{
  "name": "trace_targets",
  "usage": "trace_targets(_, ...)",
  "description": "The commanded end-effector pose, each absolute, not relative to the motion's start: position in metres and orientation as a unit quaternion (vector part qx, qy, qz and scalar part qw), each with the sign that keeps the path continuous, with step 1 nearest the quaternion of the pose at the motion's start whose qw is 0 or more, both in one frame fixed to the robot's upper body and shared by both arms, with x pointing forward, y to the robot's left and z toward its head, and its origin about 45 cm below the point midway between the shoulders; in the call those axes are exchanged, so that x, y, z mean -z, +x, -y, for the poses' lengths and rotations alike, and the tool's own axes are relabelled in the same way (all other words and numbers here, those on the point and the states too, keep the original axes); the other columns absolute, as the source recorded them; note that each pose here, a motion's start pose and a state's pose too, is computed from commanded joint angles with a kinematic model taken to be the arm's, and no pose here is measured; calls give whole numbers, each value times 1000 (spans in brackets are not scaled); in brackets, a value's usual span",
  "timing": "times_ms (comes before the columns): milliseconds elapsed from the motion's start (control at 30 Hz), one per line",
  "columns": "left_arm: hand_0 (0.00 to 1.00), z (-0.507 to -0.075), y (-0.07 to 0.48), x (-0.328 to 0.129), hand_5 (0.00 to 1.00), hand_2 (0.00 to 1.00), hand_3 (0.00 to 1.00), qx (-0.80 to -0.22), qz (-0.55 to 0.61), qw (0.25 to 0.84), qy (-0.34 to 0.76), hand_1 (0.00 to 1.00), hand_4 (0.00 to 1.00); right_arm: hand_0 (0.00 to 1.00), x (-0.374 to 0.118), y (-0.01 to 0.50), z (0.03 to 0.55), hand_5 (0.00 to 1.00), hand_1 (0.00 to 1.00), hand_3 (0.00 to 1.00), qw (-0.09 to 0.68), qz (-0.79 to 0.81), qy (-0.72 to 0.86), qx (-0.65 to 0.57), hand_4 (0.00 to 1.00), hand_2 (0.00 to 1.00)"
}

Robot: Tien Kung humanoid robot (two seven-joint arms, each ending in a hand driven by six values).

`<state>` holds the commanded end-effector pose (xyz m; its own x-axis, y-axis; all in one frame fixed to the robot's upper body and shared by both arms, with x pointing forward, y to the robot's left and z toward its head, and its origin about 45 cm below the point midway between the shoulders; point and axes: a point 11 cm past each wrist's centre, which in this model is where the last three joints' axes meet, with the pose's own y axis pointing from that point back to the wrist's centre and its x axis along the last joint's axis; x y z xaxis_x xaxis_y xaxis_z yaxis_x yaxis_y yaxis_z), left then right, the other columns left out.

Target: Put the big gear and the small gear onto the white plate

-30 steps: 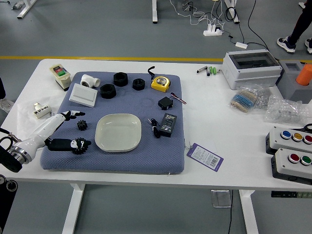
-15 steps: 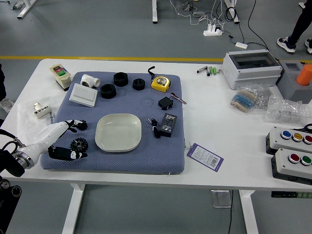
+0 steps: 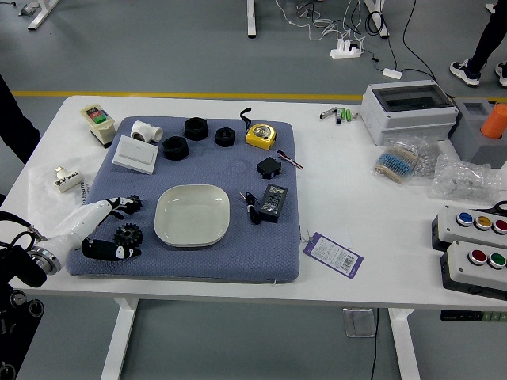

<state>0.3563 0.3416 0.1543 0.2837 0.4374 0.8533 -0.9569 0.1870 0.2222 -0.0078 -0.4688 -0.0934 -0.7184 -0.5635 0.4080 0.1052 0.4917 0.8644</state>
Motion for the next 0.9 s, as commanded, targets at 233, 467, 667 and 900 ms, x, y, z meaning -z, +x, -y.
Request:
trace_targets(233, 604, -344, 359, -155, 87, 562, 587, -512, 337, 683, 396, 534, 841, 695, 93, -6, 469, 643, 709, 562, 344, 792, 145, 483, 788, 737)
trace_targets(467, 417, -346, 359, -150, 2, 464, 532, -503, 320, 691, 409, 413, 611, 695, 93, -5, 469, 643, 709, 562, 344, 792, 145, 483, 786, 737)
trace_targets(667, 420, -348, 356, -144, 2, 485, 544, -500, 305, 693, 420, 434, 654, 694, 93, -4, 469, 642, 709, 561, 344, 792, 145, 483, 786, 737)
trace_targets(900, 430, -347, 358, -146, 20, 527, 561, -498, 303, 694, 423, 470, 704, 697, 93, -3, 469, 642, 709, 562, 342, 793, 146, 483, 785, 737)
